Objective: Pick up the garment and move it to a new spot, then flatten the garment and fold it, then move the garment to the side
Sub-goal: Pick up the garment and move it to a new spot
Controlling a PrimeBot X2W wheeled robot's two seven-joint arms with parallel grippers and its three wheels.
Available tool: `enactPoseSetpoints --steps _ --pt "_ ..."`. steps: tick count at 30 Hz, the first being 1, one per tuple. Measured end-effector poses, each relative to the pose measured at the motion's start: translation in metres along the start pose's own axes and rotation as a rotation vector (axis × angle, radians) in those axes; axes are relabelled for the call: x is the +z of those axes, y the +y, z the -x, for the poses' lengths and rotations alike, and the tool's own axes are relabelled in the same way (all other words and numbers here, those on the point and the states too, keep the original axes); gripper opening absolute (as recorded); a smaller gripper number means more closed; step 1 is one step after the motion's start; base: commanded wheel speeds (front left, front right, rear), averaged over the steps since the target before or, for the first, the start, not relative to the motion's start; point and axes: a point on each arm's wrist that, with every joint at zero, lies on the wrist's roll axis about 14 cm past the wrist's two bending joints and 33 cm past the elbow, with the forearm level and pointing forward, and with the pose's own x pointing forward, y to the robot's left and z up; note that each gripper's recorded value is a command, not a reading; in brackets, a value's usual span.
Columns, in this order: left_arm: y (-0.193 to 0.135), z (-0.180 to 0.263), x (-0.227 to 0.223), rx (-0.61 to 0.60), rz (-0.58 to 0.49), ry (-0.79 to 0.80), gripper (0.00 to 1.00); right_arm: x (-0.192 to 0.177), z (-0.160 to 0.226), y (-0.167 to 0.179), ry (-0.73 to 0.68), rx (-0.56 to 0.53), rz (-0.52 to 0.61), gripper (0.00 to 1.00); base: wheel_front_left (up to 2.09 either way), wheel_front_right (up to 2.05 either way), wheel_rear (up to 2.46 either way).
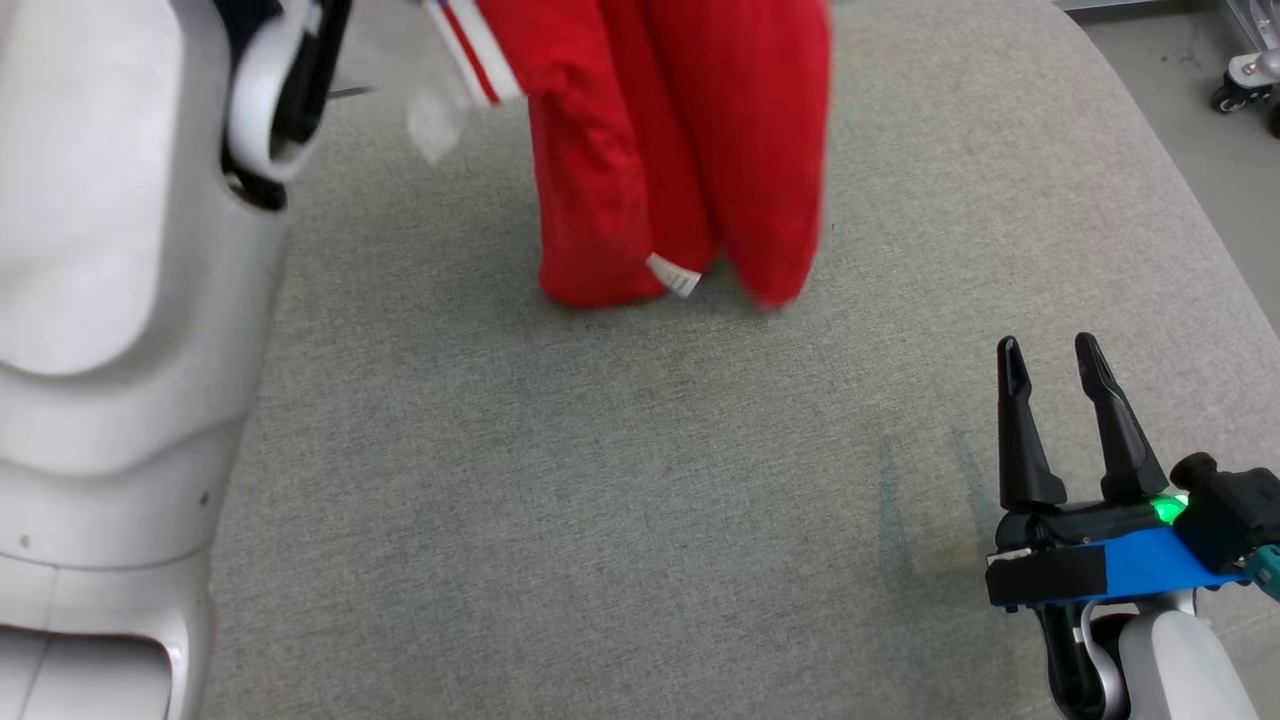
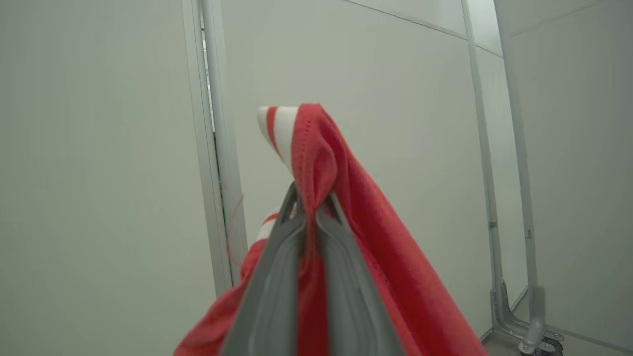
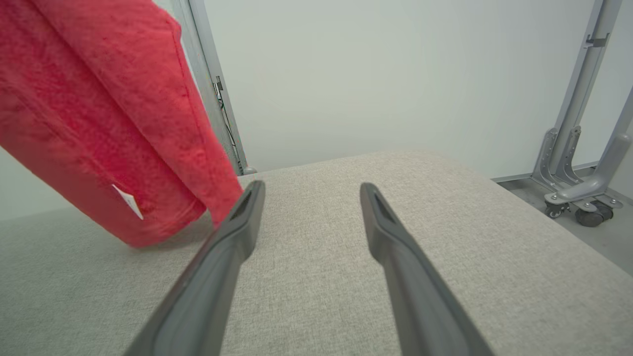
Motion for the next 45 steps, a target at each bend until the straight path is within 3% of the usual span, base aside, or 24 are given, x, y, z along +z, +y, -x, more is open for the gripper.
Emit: enactPoseSetpoints --steps 6,12,19,26,27,28,45 --pt "0.016 0.05 -0.066 0.095 0.055 0.168 0.0 0.002 -0.003 0.006 -0.012 0.017 -0.006 1.0 0.0 0.0 0.0" --pt "0.035 0.144 -0.136 0.257 0.119 0.377 0.0 0.0 -0.007 0.019 -0.012 0.053 -0.012 1.0 0.0 0.0 0.0" --pt "0.014 0.249 -0.183 0.37 0.195 0.574 0.0 -0.005 -0.013 0.039 -0.002 0.109 -0.019 1.0 0.0 0.0 0.0" --pt "-0.013 0.315 -0.199 0.471 0.282 0.674 0.0 -0.007 -0.014 0.051 0.004 0.143 -0.026 1.0 0.0 0.0 0.0" --pt "-0.017 0.321 -0.199 0.477 0.288 0.679 0.15 -0.007 -0.014 0.052 0.004 0.147 -0.027 1.0 0.0 0.0 0.0" --pt "-0.02 0.325 -0.199 0.48 0.289 0.681 1.0 -0.008 -0.013 0.053 0.006 0.15 -0.027 1.0 0.0 0.0 0.0" --pt "0.039 0.334 -0.106 0.676 0.086 0.414 1.0 0.004 0.002 0.079 -0.013 0.229 -0.031 1.0 0.0 0.0 0.0"
